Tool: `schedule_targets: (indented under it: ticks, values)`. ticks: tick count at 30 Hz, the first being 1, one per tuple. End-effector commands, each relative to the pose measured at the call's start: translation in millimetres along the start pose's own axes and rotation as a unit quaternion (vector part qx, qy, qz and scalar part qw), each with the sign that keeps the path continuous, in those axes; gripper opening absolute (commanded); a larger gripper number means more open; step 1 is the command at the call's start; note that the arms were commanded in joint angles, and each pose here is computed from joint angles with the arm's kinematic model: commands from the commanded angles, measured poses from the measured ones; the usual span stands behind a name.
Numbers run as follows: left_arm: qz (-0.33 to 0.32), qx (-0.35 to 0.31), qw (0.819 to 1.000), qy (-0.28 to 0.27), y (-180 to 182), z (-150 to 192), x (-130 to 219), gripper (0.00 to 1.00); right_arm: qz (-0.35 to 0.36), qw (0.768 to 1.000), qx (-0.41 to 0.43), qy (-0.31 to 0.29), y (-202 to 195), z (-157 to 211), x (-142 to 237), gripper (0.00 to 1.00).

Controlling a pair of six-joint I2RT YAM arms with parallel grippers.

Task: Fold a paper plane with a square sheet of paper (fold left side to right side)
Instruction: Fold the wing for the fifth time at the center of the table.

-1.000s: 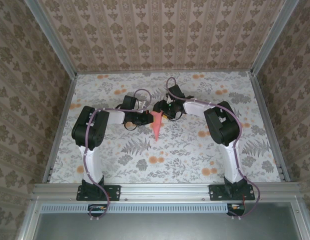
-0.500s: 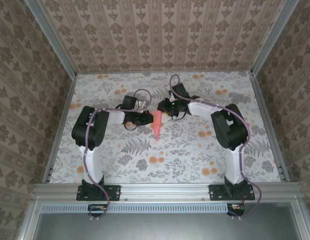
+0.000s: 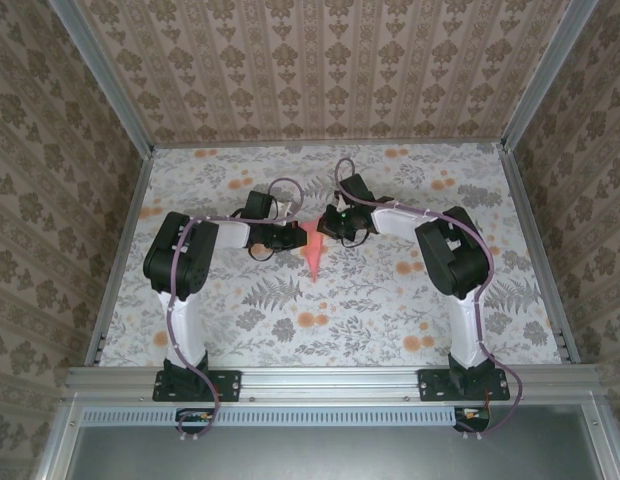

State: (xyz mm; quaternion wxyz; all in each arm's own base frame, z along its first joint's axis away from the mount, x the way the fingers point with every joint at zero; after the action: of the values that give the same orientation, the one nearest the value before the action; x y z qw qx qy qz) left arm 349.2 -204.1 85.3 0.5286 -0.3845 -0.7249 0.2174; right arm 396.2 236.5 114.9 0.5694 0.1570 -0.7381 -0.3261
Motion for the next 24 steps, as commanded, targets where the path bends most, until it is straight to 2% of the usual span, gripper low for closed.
schedule_targets:
  ticks: [1, 18, 21, 24]
  values:
    - [-0.045, 0.022, 0.998, 0.038, 21.0, 22.2, -9.7, 0.00, 0.008, 1.000, 0.002, 0.023, -3.9, 3.8, -9.2, 0.02]
    - [-0.044, 0.014, 0.998, 0.034, 14.6, 19.1, -4.7, 0.00, 0.073, 0.996, -0.015, 0.058, -33.8, 17.3, -25.5, 0.02]
    - [-0.041, 0.007, 0.999, 0.024, 5.1, 13.2, 3.3, 0.04, 0.094, 0.993, -0.022, 0.067, -40.6, 21.4, -25.9, 0.02]
    - [-0.041, -0.007, 0.999, 0.010, -8.1, 2.8, 15.1, 0.12, 0.105, 0.992, -0.025, 0.071, -45.6, 24.4, -26.2, 0.02]
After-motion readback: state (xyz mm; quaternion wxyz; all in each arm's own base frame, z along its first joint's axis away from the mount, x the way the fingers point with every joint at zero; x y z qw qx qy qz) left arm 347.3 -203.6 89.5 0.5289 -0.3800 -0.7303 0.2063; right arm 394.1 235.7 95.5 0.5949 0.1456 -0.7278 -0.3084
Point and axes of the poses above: each hand's point on the last joint's axis, 136 mm out from that joint toward the fingers, its own x axis back along the fingers, its own y axis along the line the jaws close on, z = x × y, the point moved 10 cm from there along x, back along the fingers, and after that the axes turned 2 degrees about -x, right-handed, at the moved point
